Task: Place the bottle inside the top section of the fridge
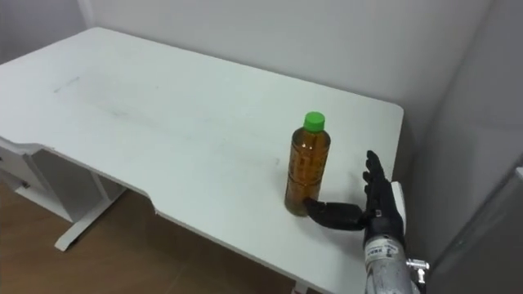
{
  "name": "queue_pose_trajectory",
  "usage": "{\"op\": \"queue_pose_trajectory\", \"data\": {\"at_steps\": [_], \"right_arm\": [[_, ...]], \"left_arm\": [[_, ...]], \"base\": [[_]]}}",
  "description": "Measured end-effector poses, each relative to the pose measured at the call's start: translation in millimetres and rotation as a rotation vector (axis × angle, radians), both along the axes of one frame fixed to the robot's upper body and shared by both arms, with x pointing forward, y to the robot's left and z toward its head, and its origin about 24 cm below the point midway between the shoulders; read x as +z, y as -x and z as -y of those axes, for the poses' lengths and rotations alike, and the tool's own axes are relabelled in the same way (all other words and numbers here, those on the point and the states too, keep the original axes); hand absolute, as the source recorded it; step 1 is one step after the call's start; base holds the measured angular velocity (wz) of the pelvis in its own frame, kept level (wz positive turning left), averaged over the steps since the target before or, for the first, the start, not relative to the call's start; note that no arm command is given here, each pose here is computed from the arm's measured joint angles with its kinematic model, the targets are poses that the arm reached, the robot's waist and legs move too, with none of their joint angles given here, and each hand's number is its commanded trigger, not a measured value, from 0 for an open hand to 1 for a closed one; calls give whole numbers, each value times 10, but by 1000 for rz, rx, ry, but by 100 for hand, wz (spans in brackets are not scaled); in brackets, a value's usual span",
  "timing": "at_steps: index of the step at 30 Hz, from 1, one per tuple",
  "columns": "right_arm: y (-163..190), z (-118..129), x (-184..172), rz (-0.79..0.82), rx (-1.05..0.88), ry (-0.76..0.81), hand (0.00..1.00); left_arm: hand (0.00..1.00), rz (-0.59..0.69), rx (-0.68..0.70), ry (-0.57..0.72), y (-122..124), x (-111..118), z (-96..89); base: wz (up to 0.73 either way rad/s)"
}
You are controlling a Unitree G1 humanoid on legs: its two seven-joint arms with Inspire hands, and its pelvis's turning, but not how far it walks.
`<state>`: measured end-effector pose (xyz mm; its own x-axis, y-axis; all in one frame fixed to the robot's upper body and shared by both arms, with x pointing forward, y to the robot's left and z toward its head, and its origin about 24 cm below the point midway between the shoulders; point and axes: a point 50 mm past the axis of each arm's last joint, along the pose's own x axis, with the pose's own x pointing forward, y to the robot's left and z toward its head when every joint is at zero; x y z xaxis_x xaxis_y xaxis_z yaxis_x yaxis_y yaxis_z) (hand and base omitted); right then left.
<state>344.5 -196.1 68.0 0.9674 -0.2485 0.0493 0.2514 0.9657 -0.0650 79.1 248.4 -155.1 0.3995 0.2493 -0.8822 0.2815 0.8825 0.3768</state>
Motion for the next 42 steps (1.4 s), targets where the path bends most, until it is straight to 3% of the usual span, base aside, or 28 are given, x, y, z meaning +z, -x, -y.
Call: {"op": "queue_pose_trajectory", "data": {"at_steps": [7, 30, 38, 42], "right_arm": [[-12, -132, 230, 105, 58, -16, 0], [2, -278, 245, 122, 132, -22, 0], [26, -176, -196, -93, 126, -155, 0], [27, -147, -225, -106, 120, -178, 0]], "left_arm": [[0, -3, 3, -12, 10, 2, -24], [0, 6, 11, -54, 3, 39, -147], [0, -6, 5, -57, 29, 32, -141], [0, -5, 4, -55, 25, 32, -137]], "base": [[2], [1], [2], [1]]}}
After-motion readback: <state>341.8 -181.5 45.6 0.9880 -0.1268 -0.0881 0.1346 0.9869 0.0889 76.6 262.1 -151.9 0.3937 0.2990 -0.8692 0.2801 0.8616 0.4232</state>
